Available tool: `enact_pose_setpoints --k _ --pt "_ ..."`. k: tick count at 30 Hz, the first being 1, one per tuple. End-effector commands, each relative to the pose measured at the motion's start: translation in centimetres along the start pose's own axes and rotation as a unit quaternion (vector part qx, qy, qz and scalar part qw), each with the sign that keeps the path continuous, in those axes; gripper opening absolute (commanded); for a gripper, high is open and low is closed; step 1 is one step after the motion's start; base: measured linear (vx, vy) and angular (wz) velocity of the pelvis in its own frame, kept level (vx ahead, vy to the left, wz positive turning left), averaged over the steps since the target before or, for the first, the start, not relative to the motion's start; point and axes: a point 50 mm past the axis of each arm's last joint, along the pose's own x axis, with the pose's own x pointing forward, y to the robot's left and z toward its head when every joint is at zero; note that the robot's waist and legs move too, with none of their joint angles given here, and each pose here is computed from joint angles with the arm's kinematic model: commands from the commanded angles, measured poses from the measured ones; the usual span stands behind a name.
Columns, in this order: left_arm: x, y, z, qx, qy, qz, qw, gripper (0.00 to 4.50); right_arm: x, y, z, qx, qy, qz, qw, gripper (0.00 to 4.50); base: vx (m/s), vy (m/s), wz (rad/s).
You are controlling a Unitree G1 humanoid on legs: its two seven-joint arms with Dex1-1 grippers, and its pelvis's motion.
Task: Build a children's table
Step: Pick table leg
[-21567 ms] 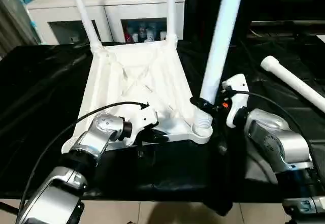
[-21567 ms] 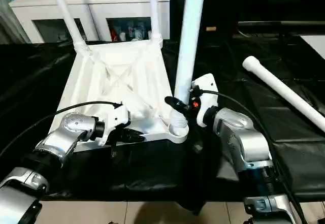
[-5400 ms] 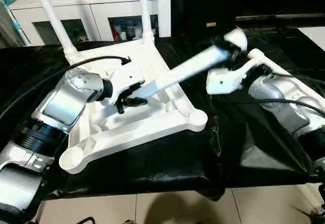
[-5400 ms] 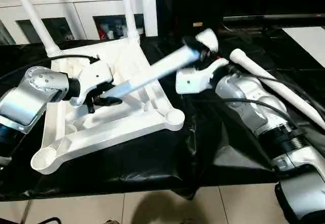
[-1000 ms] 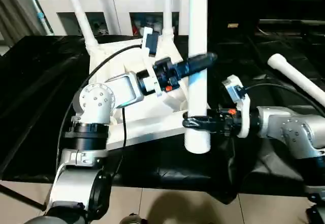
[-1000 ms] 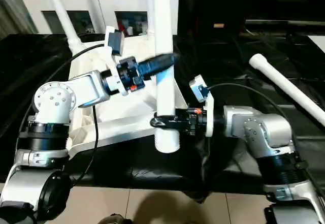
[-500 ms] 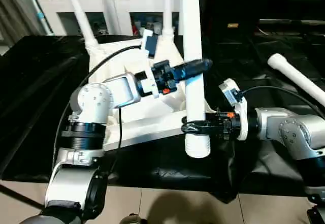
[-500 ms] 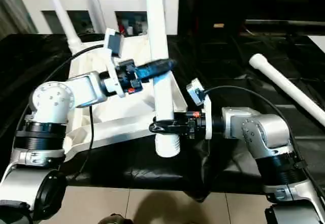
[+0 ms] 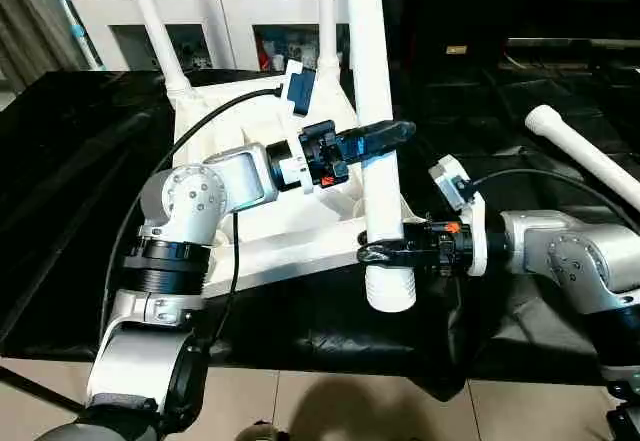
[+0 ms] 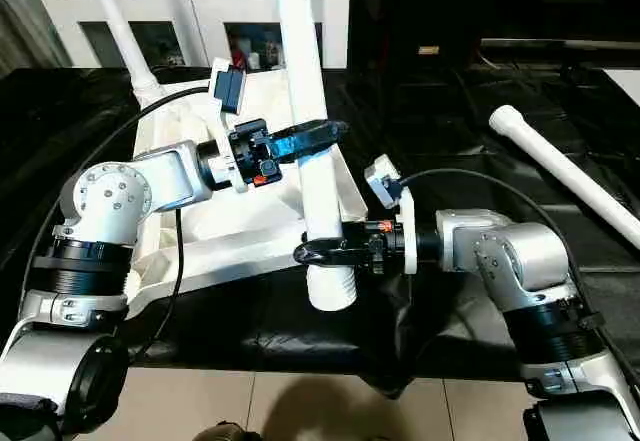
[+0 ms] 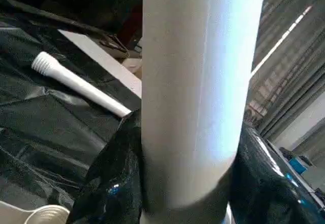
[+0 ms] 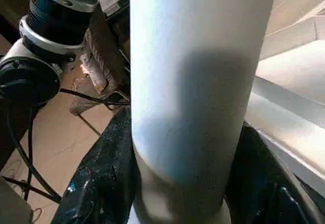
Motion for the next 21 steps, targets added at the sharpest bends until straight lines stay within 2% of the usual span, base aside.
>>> enact_pose_setpoints --k 1,3,5,8,9,10,12,14,21 --pt "0.0 -0.3 0.8 0.009 -0.021 -0.013 1.0 1.83 0.1 -0.1 0.3 -0.02 0.002 -0.014 1.0 1.88 0.0 0.0 0.0" --pt "0.0 -0.5 0.9 0.016 -0.024 -0.013 1.0 1.83 0.2 0.0 0.4 -0.025 0.0 -0.012 1.0 1.88 0.0 0.0 0.0" --pt "-0.1 -0.9 1.3 0.049 -0.032 -0.009 0.998 1.83 0.6 -0.2 1.2 -0.057 -0.036 -0.032 0.997 2.44 0.0 0.0 0.0" --pt "-0.1 -1.2 1.2 0.089 -0.014 0.001 0.996 1.82 0.7 -0.3 1.7 -0.087 -0.053 -0.05 0.994 2.78 0.0 0.0 0.0" --pt "-0.1 -1.2 1.2 0.093 -0.012 0.002 0.996 1.82 0.8 -0.3 1.7 -0.09 -0.055 -0.051 0.993 2.78 0.0 0.0 0.0" --pt "-0.2 -1.2 1.1 0.096 -0.011 0.003 0.995 1.82 0.8 -0.3 1.8 -0.093 -0.056 -0.053 0.993 2.99 0.0 0.0 0.0" --pt "-0.1 -1.0 0.9 0.156 0.017 0.032 0.987 1.82 1.2 -1.1 2.0 -0.13 -0.052 -0.115 0.983 3.05 0.0 0.0 0.0" --pt "0.1 -1.1 1.0 0.171 0.019 0.039 0.984 1.82 1.4 -1.4 2.0 -0.139 -0.051 -0.134 0.98 3.07 0.0 0.0 0.0" --pt "0.1 -1.2 0.9 0.198 0.028 0.039 0.979 1.82 1.9 -1.3 1.5 -0.119 -0.028 -0.126 0.984 3.07 0.0 0.0 0.0"
